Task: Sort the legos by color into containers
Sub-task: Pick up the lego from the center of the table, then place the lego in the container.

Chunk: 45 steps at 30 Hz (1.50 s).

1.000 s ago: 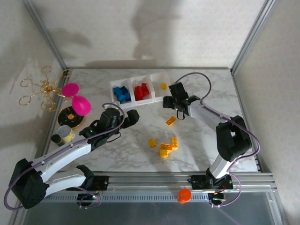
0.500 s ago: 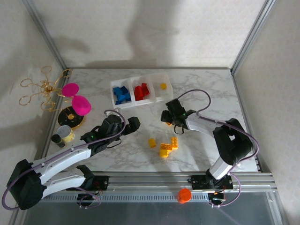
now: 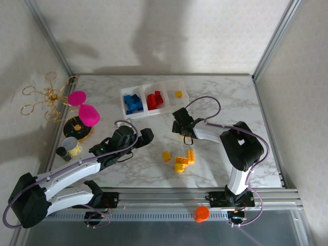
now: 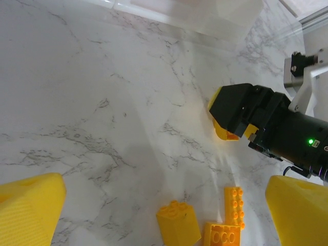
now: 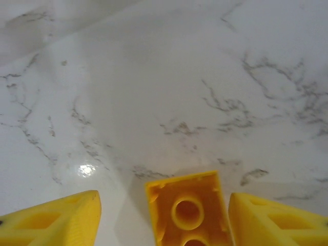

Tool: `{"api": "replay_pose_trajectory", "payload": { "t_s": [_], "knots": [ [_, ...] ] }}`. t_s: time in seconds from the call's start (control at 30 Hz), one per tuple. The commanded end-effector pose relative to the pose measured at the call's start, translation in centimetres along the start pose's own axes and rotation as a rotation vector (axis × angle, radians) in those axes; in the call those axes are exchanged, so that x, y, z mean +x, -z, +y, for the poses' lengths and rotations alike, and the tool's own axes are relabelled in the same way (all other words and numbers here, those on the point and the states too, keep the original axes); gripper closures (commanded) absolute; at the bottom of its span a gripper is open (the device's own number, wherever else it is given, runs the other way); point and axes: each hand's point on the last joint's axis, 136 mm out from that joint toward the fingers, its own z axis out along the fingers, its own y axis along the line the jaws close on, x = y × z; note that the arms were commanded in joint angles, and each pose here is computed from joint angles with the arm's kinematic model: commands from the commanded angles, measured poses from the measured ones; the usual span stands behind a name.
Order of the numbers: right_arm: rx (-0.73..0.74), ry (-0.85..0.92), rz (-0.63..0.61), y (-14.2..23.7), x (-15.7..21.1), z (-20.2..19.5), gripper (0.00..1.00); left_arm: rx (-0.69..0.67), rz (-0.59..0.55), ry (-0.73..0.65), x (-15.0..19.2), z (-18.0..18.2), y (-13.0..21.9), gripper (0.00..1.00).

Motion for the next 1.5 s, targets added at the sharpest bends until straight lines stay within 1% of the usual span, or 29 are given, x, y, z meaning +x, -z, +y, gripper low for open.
{"api": "replay_pose_trajectory", "payload": {
  "t_s": [0.0, 0.2, 0.4, 0.47, 0.6, 0.7, 0.87, 1.07, 1.17, 1.27, 1.47],
  "knots": [
    [0.051, 0.053, -0.013, -0.1, -0.1, -0.3, 0.39, 0.01, -0.021, 0.008, -0.4, -0.5, 0.0, 0.0],
    [0.045, 0.073, -0.017, 0.2, 0.1, -0.5, 0.54, 0.007, -0.023, 0.005, -0.5, -0.7, -0.1, 0.0],
    [0.022, 0.085, -0.032, 0.8, -0.3, -0.1, 0.7, 0.014, -0.023, 0.008, -0.7, -1.0, -0.1, 0.0],
    [-0.001, 0.091, -0.039, 1.1, -0.6, 0.4, 0.78, 0.012, -0.03, 0.007, -0.8, -1.0, 0.0, 0.0],
    [-0.034, 0.093, -0.056, 1.8, -1.5, 1.1, 0.8, 0.013, -0.051, 0.005, -1.4, -1.3, 0.3, 0.0],
    [-0.055, 0.092, -0.091, 2.9, -2.9, 1.6, 0.81, 0.011, -0.066, 0.0, -1.9, -1.5, 0.4, 0.0],
    [-0.054, 0.115, -0.153, 3.8, -6.0, 2.0, 0.81, -0.006, -0.096, -0.02, -3.4, -2.0, 0.7, 0.0],
    [-0.072, 0.152, -0.25, 4.2, -10.4, 3.7, 0.82, -0.026, -0.133, -0.023, -5.6, -2.3, 0.5, 0.0],
    [-0.085, 0.178, -0.297, 3.8, -12.9, 5.0, 0.82, -0.034, -0.145, -0.018, -6.5, -2.4, 0.1, 0.0],
    [-0.062, 0.193, -0.34, 2.9, -15.2, 5.7, 0.81, -0.04, -0.154, -0.015, -7.4, -2.5, -0.3, 0.0],
    [-0.043, 0.199, -0.371, 0.1, -18.7, 6.1, 0.81, -0.054, -0.167, -0.007, -8.6, -2.4, -0.9, 0.0]
  ]
}}
